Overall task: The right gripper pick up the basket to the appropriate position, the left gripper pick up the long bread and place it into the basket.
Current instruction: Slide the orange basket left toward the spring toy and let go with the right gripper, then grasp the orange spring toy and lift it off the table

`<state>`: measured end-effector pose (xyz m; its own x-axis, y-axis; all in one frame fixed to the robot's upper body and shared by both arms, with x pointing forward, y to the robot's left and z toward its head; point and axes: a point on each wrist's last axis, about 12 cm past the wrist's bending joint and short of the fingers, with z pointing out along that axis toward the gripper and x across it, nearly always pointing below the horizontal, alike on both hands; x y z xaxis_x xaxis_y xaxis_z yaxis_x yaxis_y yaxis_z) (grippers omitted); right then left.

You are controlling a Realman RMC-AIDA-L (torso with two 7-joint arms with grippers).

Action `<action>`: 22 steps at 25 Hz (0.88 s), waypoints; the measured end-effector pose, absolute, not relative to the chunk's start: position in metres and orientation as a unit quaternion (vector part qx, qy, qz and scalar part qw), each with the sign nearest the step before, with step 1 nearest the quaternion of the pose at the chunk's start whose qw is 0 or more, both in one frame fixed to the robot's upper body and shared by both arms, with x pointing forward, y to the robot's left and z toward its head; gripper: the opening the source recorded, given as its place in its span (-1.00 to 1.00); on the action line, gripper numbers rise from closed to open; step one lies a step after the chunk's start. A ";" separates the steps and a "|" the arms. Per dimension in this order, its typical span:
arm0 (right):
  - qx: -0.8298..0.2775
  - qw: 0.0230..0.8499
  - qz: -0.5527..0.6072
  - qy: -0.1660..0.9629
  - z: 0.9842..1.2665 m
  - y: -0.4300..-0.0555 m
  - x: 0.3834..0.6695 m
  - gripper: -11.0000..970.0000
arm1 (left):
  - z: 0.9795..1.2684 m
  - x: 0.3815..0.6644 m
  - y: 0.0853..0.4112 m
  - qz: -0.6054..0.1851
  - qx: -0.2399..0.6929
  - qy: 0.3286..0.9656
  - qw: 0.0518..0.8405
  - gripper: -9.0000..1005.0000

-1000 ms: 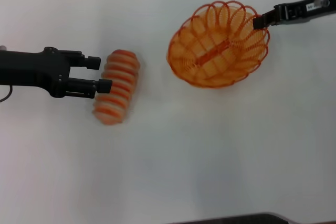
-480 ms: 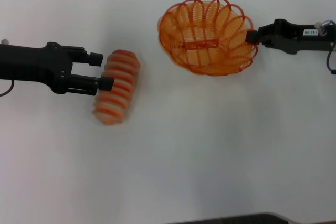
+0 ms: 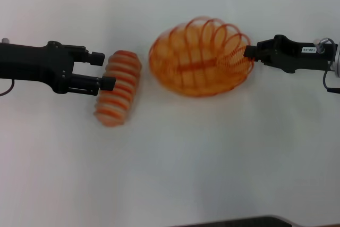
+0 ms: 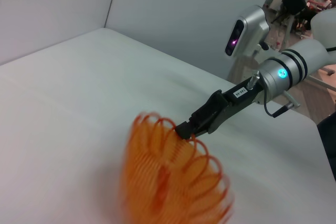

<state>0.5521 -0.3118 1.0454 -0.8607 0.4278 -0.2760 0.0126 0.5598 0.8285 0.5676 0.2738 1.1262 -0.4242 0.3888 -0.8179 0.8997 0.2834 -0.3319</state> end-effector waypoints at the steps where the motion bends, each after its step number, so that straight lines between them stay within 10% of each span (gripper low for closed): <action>1: 0.133 0.231 0.452 0.851 1.045 -0.312 0.551 -0.58 | 1.126 0.568 0.274 -0.409 0.437 0.738 0.312 0.55; 13: 0.142 0.253 0.454 0.842 1.041 -0.319 0.542 -0.19 | 1.125 0.566 0.275 -0.410 0.434 0.740 0.310 0.55; 22: 0.041 0.453 0.421 0.785 1.086 -0.363 0.547 -0.07 | 1.123 0.565 0.273 -0.414 0.431 0.739 0.310 0.55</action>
<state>0.5469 -0.3630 1.0858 -0.5867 0.4464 -0.6757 -0.3163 0.6418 0.6986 0.5645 0.2734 1.1231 -0.4360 0.3818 -0.8149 0.8943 0.2851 -0.3449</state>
